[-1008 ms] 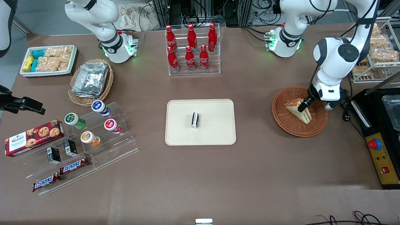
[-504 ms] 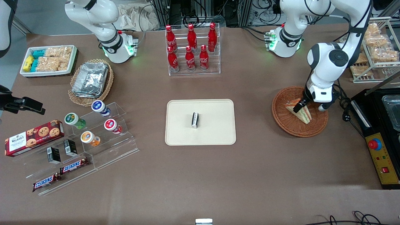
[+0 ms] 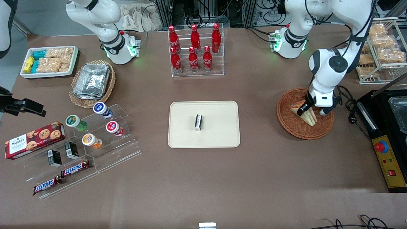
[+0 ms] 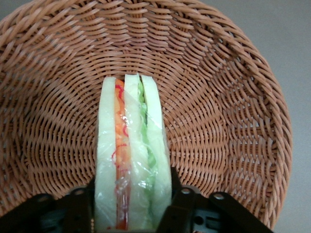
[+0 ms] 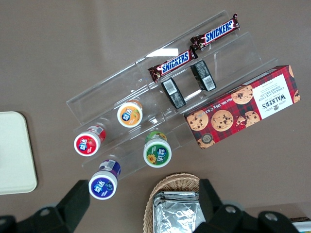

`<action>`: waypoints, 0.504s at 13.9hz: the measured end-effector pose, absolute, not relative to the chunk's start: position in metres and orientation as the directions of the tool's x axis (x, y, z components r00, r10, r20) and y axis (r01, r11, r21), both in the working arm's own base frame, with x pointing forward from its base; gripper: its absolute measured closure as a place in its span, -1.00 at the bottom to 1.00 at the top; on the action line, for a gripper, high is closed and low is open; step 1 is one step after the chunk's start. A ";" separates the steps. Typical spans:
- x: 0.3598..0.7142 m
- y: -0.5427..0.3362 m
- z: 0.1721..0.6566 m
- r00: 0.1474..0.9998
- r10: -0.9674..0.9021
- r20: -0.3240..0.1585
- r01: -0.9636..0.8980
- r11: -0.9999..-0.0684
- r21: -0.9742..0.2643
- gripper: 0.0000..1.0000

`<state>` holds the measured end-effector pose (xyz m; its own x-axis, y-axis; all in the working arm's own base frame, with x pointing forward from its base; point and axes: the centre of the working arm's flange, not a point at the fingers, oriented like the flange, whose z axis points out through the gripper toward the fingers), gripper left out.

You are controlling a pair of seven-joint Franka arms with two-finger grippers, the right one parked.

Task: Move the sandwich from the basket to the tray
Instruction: 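Lower the left gripper and close it on the sandwich, then lift the sandwich out of the basket with the left gripper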

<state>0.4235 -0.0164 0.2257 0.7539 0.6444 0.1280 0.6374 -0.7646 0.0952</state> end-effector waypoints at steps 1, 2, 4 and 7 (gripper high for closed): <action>0.424 -0.016 0.226 0.759 0.637 0.131 0.630 -0.771 0.096 0.13; 0.425 -0.017 0.227 0.766 0.628 0.137 0.620 -0.778 0.099 0.18; 0.427 -0.016 0.230 0.777 0.612 0.149 0.603 -0.791 0.105 0.23; 0.437 -0.016 0.245 0.793 0.587 0.161 0.577 -0.809 0.110 0.39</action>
